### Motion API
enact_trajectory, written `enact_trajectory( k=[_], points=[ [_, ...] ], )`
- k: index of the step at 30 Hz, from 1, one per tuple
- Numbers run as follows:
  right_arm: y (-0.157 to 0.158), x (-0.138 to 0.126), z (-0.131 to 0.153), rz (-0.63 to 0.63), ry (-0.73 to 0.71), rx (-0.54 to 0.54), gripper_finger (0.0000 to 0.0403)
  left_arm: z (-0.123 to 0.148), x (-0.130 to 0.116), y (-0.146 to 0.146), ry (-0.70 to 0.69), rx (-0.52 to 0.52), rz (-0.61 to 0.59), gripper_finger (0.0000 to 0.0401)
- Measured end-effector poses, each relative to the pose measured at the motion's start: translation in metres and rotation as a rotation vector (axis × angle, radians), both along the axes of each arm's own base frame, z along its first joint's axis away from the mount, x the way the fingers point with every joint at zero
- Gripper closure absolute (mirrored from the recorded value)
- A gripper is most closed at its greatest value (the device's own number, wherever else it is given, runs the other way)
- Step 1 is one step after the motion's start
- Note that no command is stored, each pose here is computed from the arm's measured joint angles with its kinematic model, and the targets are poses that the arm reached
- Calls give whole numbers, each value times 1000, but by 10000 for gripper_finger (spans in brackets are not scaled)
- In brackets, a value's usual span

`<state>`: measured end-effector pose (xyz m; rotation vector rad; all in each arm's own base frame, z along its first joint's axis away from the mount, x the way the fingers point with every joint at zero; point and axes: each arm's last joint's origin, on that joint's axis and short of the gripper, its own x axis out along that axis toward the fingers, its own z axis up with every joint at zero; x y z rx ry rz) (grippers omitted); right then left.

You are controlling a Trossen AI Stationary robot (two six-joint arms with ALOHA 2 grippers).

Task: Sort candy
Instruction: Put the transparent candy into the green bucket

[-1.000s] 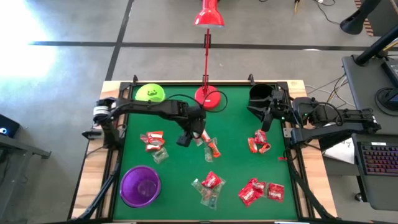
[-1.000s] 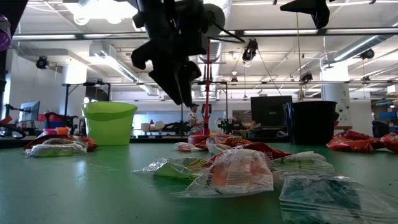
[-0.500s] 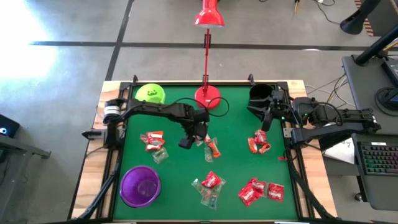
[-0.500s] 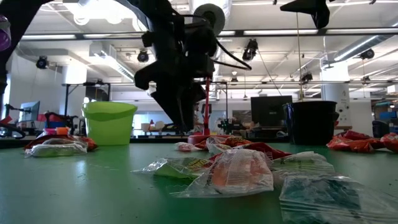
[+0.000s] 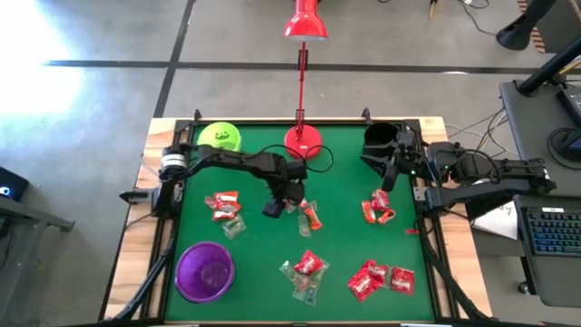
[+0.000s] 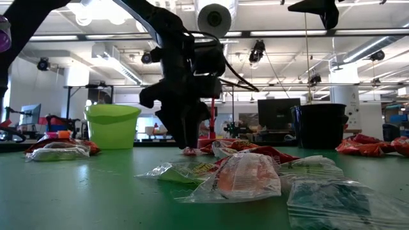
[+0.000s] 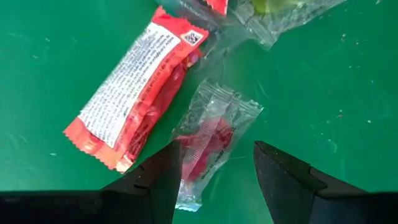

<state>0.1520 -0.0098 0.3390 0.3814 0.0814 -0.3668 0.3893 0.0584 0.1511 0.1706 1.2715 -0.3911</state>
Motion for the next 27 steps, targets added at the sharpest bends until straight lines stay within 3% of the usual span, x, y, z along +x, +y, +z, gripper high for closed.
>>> enact_trajectory(
  k=[7,22,27],
  points=[
    [0,0,0,0,-8,25,236,-10,2,2,24,-7,23,239],
    [0,0,0,-3,-14,39,236,-14,2,8,35,-12,63,390],
    [0,0,0,-3,-14,39,236,-10,0,7,42,-17,82,397]
  ],
)
